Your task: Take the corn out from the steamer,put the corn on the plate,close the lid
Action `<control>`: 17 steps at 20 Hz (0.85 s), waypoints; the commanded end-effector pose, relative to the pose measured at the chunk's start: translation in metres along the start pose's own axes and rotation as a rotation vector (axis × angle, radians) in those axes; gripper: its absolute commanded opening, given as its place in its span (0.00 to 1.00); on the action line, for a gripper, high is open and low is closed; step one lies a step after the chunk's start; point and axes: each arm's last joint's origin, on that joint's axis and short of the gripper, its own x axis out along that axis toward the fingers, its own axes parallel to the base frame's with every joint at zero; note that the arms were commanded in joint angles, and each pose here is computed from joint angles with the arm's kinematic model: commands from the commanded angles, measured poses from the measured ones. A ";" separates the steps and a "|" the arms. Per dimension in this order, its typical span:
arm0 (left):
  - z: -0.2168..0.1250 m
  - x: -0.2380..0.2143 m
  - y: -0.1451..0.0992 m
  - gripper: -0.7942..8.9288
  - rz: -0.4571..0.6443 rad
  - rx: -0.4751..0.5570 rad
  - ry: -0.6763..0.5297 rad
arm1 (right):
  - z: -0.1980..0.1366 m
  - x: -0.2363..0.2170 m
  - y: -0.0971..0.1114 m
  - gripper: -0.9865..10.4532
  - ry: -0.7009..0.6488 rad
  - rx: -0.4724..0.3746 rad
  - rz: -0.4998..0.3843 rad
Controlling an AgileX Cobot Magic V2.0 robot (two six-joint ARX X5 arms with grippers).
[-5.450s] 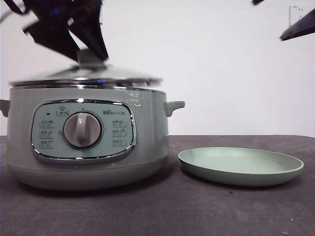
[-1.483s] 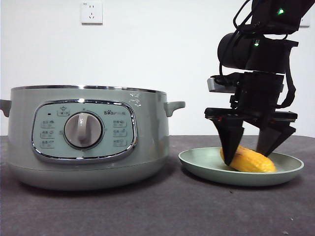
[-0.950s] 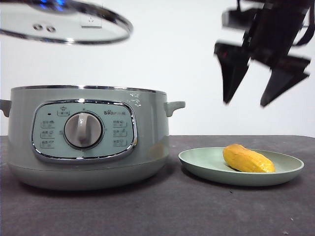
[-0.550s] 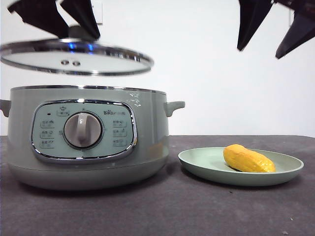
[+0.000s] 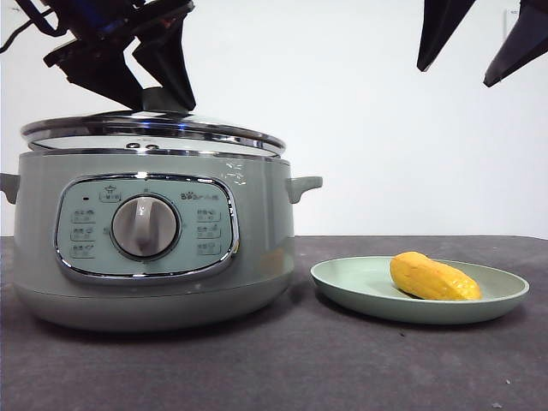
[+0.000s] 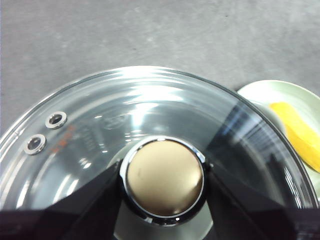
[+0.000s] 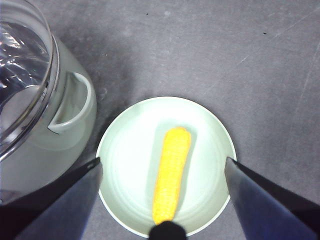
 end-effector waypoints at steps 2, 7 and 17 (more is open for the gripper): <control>0.006 -0.004 -0.006 0.07 -0.037 0.007 -0.043 | -0.001 0.002 0.000 0.44 0.004 0.009 -0.001; 0.003 -0.004 -0.007 0.07 -0.032 0.008 -0.018 | -0.001 0.002 0.000 0.44 0.004 0.009 -0.001; -0.004 0.004 -0.005 0.10 0.020 0.016 0.061 | -0.001 0.002 0.000 0.44 0.004 0.008 0.000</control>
